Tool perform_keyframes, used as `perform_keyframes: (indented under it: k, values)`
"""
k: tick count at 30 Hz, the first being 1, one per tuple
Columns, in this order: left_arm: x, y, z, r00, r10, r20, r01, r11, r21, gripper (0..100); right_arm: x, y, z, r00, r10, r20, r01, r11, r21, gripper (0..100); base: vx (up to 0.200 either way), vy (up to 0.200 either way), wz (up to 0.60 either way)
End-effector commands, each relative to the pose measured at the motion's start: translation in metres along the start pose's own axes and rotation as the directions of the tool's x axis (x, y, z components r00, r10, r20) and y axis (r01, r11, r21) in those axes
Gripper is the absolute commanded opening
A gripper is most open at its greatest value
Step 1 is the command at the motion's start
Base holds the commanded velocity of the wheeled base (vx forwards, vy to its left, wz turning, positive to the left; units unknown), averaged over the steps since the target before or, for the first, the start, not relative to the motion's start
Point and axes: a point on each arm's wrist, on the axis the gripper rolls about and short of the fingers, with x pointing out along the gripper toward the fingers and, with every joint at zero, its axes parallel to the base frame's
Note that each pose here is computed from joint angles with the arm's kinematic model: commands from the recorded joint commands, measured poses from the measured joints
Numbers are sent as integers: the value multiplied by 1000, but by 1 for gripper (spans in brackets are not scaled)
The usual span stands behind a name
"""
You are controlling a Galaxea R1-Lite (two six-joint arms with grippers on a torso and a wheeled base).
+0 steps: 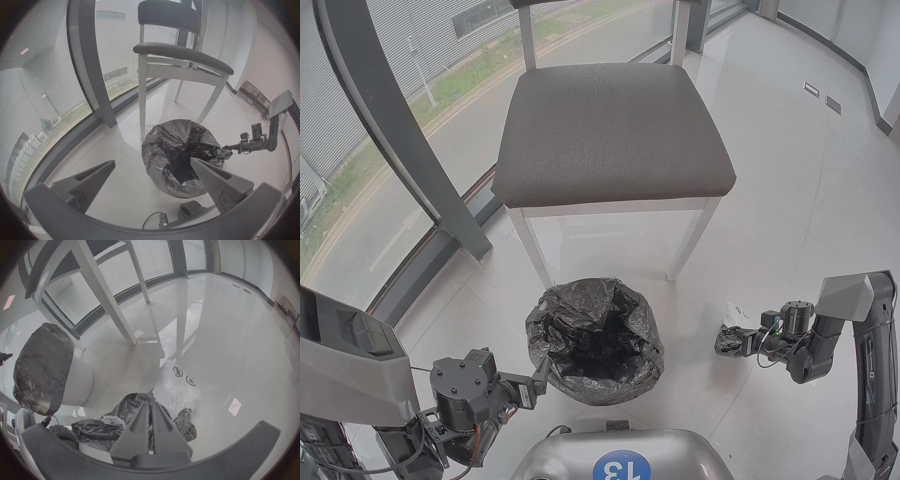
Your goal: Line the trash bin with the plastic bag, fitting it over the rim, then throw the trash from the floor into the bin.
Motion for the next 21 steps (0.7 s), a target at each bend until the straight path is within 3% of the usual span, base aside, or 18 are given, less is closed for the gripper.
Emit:
perform_keyframes:
  k: [1, 10, 15, 21]
  values:
    - [0, 0, 1, 1000, -1, 13, 2, 1000, -9, 100, 1, -2, 0, 1000, -4, 3, 4, 1000, 1, 0, 0, 0, 0]
    - [0, 0, 1, 1000, -1, 11, 1, 1000, -8, 100, -4, -5, 3, 1000, -14, 10, 14, 1000, 5, 0, 0, 0, 0]
    - [2, 0, -2, 1000, 1, -1, -1, 1000, -1, 100, -22, 3, 23, 999, -8, 43, 9, 1000, -11, 0, 0, 0, 0]
    - [1, -2, -5, 1000, -2, -11, 2, 1000, -1, 100, -36, 9, 27, 999, -6, 36, 6, 1000, -15, 0, 0, 0, 0]
